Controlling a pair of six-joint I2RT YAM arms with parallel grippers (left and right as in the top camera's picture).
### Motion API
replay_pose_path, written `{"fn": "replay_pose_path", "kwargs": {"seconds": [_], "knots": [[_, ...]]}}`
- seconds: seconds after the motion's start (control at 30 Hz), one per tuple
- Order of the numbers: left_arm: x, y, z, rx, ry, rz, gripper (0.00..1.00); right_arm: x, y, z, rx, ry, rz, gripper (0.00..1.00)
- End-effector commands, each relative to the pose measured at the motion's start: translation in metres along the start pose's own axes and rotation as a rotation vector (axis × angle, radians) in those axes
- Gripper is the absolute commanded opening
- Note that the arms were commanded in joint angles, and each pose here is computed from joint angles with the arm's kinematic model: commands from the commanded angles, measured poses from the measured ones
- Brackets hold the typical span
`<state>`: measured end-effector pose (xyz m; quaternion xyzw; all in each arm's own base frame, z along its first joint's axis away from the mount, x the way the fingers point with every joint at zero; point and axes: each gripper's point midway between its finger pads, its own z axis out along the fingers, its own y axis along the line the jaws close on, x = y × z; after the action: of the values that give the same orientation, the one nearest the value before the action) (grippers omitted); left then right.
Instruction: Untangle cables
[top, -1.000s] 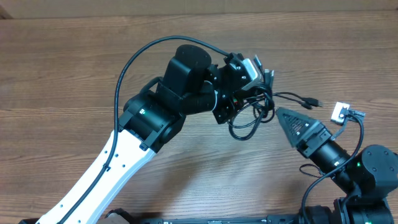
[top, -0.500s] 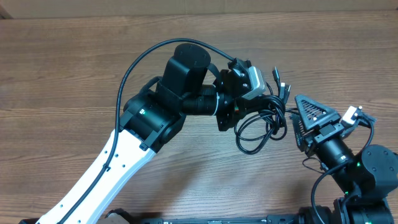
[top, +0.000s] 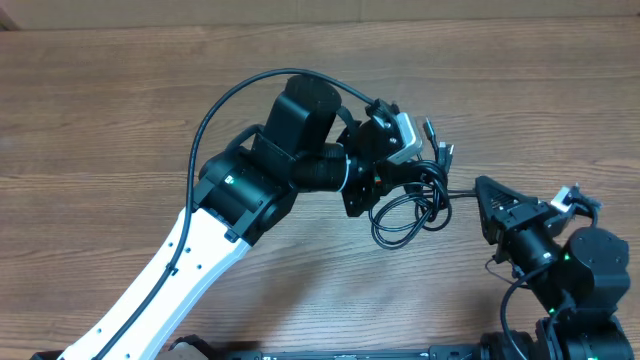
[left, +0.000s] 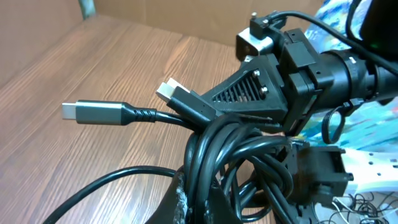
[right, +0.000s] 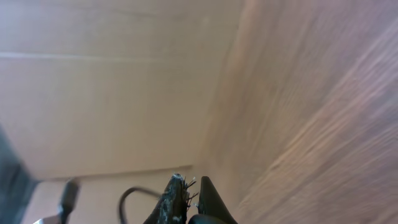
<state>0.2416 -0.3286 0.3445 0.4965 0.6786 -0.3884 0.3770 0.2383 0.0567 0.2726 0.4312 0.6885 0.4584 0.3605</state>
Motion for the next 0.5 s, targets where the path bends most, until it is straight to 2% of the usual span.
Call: {"fn": "replay_pose_path", "kwargs": {"seconds": [0.0, 0.3, 0.47], "knots": [[-0.012, -0.008, -0.012, -0.013, -0.022, 0.049, 0.04, -0.025, -0.017, -0.008, 0.1, -0.154, -0.031, 0.04], [0.003, -0.009, -0.012, -0.013, 0.037, 0.042, 0.04, -0.054, -0.073, -0.029, 0.361, -0.354, -0.037, 0.04], [0.016, 0.001, -0.014, -0.076, 0.093, 0.02, 0.04, -0.062, -0.084, -0.037, 0.42, -0.411, -0.043, 0.04]]}}
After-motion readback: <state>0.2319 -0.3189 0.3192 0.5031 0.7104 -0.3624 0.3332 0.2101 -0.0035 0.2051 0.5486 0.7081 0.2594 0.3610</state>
